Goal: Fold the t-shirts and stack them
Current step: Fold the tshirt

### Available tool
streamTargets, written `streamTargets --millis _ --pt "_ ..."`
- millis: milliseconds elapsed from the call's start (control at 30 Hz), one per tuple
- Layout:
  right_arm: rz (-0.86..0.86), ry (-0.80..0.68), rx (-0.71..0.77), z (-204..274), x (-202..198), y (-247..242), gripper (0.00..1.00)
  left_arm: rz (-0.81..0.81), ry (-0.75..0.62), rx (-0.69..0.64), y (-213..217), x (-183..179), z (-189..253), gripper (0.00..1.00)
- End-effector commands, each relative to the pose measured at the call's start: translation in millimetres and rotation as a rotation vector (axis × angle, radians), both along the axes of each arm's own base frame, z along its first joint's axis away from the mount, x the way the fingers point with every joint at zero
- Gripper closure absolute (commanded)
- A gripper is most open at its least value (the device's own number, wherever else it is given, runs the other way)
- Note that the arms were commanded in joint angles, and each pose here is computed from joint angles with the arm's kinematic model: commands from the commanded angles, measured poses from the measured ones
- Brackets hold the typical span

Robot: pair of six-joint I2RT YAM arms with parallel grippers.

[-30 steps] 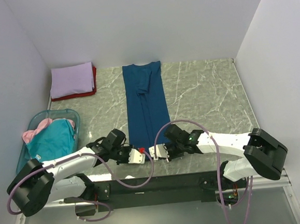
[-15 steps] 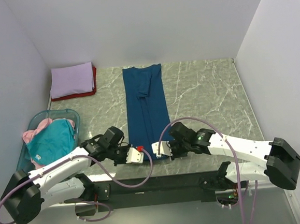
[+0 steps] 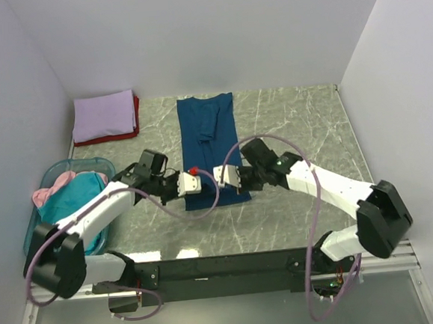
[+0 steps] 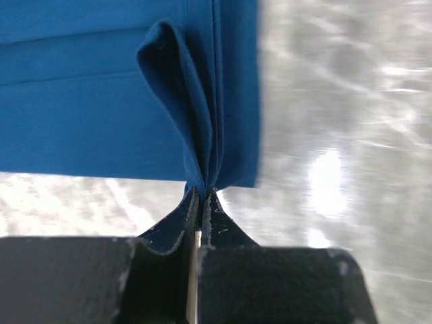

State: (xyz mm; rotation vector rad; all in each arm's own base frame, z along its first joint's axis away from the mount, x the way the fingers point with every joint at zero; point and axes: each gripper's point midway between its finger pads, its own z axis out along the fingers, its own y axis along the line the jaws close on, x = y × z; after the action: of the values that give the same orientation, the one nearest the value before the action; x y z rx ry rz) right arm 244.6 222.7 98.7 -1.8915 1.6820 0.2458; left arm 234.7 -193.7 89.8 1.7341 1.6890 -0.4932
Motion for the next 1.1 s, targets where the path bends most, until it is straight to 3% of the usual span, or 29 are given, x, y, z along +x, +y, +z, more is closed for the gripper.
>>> streamTargets --millis 0,400,800,1067 --pt "0.043 -0.073 0.004 16.4 36.5 7.5 1.00 -0.024 -0.101 -0.043 -6.5 38.0 14.6 1.00" --pt "0.012 -0.118 -0.021 9.1 132.8 9.4 1.00 0.033 -0.171 -0.042 -5.8 156.3 22.0 1.00" --pt "-0.017 -0.118 -0.033 -6.7 198.0 16.2 1.00 0.070 -0.195 -0.016 3.5 217.4 2.2 1.00" --pt "-0.042 -0.119 -0.043 -18.5 216.6 11.7 1.00 0.081 -0.211 -0.014 3.3 235.2 -4.5 1.00"
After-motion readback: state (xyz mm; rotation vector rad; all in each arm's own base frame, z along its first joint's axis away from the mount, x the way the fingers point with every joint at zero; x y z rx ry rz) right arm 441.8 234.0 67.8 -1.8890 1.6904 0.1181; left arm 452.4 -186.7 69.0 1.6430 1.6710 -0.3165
